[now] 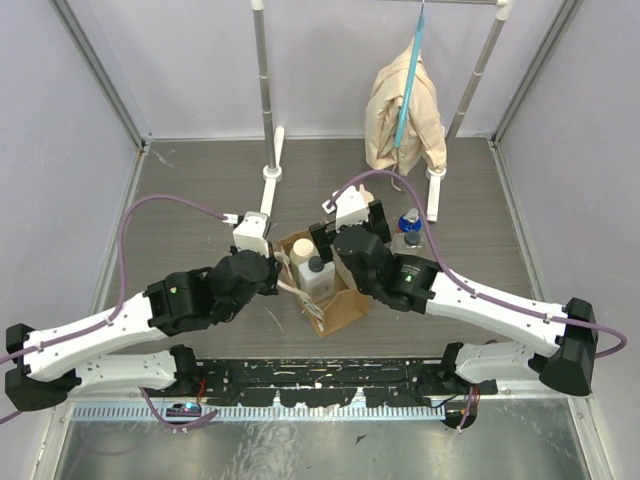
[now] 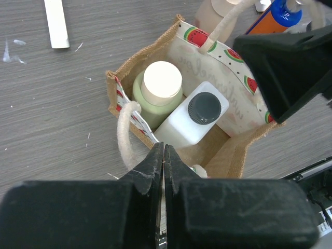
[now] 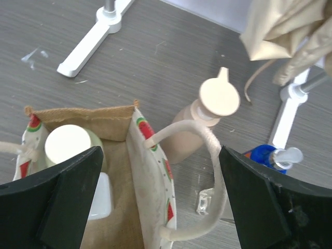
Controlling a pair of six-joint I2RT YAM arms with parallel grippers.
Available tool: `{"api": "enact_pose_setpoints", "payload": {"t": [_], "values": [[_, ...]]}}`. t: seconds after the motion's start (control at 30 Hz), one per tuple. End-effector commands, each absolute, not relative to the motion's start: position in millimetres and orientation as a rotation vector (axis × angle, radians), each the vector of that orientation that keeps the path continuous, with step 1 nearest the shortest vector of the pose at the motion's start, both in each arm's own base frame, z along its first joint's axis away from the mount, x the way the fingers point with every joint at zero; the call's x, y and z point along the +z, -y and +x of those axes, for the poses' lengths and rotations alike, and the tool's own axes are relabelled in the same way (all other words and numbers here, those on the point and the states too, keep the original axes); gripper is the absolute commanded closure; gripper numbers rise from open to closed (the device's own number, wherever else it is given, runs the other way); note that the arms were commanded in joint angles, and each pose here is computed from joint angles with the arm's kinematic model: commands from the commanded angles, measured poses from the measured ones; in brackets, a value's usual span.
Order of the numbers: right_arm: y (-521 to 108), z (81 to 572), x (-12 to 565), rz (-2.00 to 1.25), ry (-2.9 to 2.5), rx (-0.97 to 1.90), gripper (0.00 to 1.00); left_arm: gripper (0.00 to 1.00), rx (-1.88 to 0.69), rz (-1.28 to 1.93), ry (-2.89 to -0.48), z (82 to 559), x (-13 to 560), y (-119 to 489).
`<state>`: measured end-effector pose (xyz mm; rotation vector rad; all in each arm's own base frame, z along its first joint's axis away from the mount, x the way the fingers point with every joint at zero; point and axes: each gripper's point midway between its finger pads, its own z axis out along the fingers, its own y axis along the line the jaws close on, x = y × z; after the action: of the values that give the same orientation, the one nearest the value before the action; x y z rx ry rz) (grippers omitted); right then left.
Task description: Take the personal care products out of the canvas bag
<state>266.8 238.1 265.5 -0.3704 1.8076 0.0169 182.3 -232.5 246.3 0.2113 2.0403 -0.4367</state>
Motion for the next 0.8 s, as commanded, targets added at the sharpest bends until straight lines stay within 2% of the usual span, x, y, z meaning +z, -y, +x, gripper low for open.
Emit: {"api": "enact_pose_setpoints", "payload": {"t": [0.0, 0.4, 0.77], "values": [[-269, 262, 272, -0.440, -1.809, 0.169, 0.00, 0.90, -0.449, 0.168, -2.010, 185, 255, 228], [-318, 235, 226, -0.628, -1.974, 0.436, 0.00, 0.92, -0.435, 0.199, -2.036, 186, 250, 237], [-308, 227, 185, -0.628, -2.096, 0.381, 0.00, 0.91, -0.434, 0.191, -2.037, 185, 248, 234]]}}
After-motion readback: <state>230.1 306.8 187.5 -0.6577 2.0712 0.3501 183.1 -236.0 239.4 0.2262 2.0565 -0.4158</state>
